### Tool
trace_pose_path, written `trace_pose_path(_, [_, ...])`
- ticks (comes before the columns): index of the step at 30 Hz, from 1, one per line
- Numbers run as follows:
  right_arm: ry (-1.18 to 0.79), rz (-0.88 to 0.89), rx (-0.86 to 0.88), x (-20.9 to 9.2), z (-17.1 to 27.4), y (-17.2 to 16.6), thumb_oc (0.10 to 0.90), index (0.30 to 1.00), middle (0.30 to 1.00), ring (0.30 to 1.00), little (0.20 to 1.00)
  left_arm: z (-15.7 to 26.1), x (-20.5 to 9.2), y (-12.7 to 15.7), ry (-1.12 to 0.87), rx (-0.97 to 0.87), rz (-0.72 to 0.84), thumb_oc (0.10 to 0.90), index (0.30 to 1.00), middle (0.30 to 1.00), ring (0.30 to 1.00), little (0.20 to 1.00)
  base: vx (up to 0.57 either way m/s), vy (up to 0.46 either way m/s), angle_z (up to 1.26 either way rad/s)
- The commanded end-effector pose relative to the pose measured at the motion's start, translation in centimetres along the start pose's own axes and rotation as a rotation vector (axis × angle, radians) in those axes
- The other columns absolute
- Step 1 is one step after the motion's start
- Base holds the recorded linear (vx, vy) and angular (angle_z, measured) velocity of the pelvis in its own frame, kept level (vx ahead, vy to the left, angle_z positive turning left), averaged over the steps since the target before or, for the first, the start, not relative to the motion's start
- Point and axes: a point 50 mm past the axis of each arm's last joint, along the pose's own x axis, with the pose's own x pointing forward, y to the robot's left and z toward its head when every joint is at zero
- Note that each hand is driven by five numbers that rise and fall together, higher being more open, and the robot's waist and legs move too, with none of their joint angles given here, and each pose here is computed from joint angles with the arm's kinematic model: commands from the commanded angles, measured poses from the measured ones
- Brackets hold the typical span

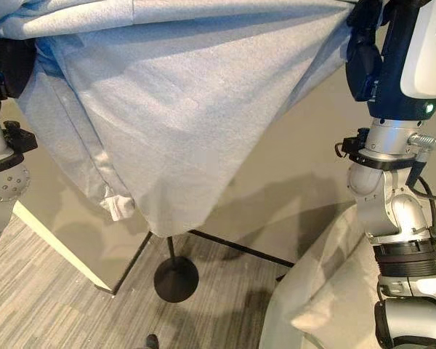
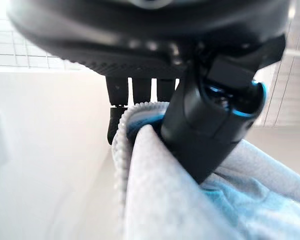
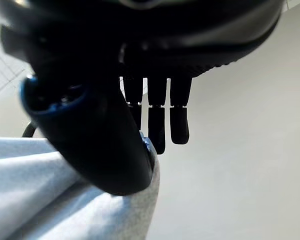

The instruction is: Hang the clothes on the sofa on the clothes rack.

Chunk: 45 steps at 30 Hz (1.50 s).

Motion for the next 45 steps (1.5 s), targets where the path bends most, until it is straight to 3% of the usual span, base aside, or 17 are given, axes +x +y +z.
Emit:
trace_pose_path(1, [0.158,0.008,-0.107,2.7,-3.9,-0.9,0.4,0.3,0.3,0.3,0.3,-4.4,2.0,0.3,0.233,0.04,0.006,0.4,0.3,0.3,0.3,0.3,-0.01,0.053,0.06])
trace_pose_path(9, [0.19,0.23,-0.099,4.1,-3.6,3.1,0.4,0.3,0.3,0.3,0.3,-5.1,1.2,-5.7,0.328,0.049,-0.304,0.4,0.3,0.3,0.3,0.3,-0.01,0.034,-0.01])
trace_pose_path(12, [0.171,0.402,-0.041,1.7,-2.1,6.0,0.4,0.3,0.3,0.3,0.3,-5.7,-2.6,-7.7,0.414,0.053,-0.486,0.4,0.3,0.3,0.3,0.3,0.0,0.026,-0.08])
trace_pose_path(17, [0.177,0.503,0.005,-1.8,-1.5,7.3,0.4,0.3,0.3,0.3,0.3,-4.9,-6.2,-8.2,0.467,-0.014,-0.545,0.4,0.3,0.3,0.3,0.3,0.01,0.007,-0.08])
trace_pose_path(19, [0.199,0.564,0.073,-4.9,-0.8,7.6,0.4,0.3,0.3,0.3,0.3,-3.8,-9.2,-8.3,0.55,-0.112,-0.554,0.4,0.3,0.3,0.3,0.3,0.0,0.0,0.0])
trace_pose_path(21, [0.209,0.584,0.152,-6.5,0.3,7.8,0.4,0.3,0.3,0.3,0.3,-3.2,-10.9,-8.3,0.63,-0.187,-0.534,0.511,0.467,0.467,0.467,0.467,0.0,0.0,0.0])
trace_pose_path(23, [0.224,0.611,0.255,-8.5,1.9,8.0,0.4,0.3,0.3,0.3,0.3,-2.3,-12.7,-8.5,0.737,-0.29,-0.495,0.689,0.733,0.733,0.733,0.733,0.0,0.0,0.0])
trace_pose_path(25, [0.242,0.627,0.356,-10.1,3.5,8.1,0.4,0.3,0.3,0.3,0.3,-1.2,-14.0,-8.8,0.842,-0.413,-0.451,0.8,0.9,0.9,0.9,0.9,0.0,0.0,0.0])
trace_pose_path(28, [0.279,0.622,0.487,-11.3,5.4,8.2,0.4,0.3,0.3,0.3,0.3,0.2,-15.4,-9.0,0.958,-0.548,-0.396,0.8,0.9,0.9,0.9,0.9,0.0,0.0,0.0])
trace_pose_path(29, [0.306,0.621,0.594,-12.1,7.0,8.3,0.4,0.3,0.3,0.3,0.3,1.6,-16.3,-9.3,1.055,-0.694,-0.343,0.8,0.9,0.9,0.9,0.9,-0.03,0.005,-0.03])
trace_pose_path(30, [0.316,0.616,0.636,-12.3,7.6,8.3,0.549,0.524,0.524,0.524,0.524,2.0,-16.3,-9.3,1.079,-0.742,-0.323,0.8,0.9,0.9,0.9,0.9,-0.04,0.006,-0.03])
trace_pose_path(31, [0.34,0.602,0.701,-12.5,8.4,8.2,0.8,0.9,0.9,0.9,0.9,2.6,-16.4,-9.4,1.116,-0.811,-0.287,0.8,0.9,0.9,0.9,0.9,0.0,0.0,0.0])
trace_pose_path(37, [0.375,0.578,0.821,-12.7,9.4,7.3,0.8,0.9,0.9,0.9,0.9,3.4,-16.6,-8.8,1.199,-0.943,-0.178,0.8,0.9,0.9,0.9,0.9,-0.01,0.0,0.0])
trace_pose_path(45, [0.429,0.475,0.866,-11.7,6.7,4.4,0.8,0.9,0.9,0.9,0.9,2.3,-16.1,-7.1,1.257,-0.996,-0.07,0.8,0.9,0.9,0.9,0.9,0.0,0.004,-0.01])
